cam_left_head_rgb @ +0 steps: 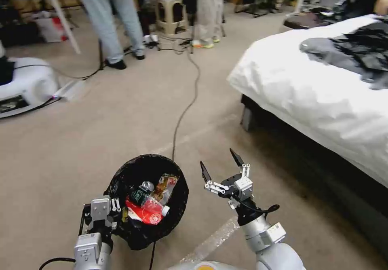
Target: Pick up the trash bin, then pick up the garbage from the floor and place it into the trash bin.
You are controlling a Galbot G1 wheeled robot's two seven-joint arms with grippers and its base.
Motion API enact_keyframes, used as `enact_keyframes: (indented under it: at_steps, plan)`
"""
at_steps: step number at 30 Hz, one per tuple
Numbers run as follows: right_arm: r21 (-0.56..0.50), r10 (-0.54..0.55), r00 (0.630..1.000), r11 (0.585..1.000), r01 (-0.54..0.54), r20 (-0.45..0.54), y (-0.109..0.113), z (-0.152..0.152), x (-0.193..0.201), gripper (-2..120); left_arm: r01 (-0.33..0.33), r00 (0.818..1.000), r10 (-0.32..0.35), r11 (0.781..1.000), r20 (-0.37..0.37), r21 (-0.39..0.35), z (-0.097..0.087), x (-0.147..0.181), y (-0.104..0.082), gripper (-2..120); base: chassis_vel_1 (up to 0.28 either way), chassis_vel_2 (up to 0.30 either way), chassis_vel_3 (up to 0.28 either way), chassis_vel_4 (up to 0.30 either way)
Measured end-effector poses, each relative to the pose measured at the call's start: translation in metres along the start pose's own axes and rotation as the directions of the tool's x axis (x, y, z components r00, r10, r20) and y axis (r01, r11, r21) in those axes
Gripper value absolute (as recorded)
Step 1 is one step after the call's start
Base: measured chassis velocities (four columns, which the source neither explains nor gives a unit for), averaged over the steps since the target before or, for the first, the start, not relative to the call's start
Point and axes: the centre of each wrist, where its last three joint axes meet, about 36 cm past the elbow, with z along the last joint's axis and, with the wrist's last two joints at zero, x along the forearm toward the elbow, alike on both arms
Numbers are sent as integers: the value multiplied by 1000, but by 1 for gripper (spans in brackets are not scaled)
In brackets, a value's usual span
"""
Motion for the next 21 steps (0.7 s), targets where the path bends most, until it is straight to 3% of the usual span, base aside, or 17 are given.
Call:
enact_keyframes:
  at_steps: [21]
  plan:
    - [-11, -5, 1000, 1000, 5, 6, 3, 3, -2, 100, 2, 1000, -2, 1000, -7, 3, 5, -1, -3, 3, 122, 122, 117, 119]
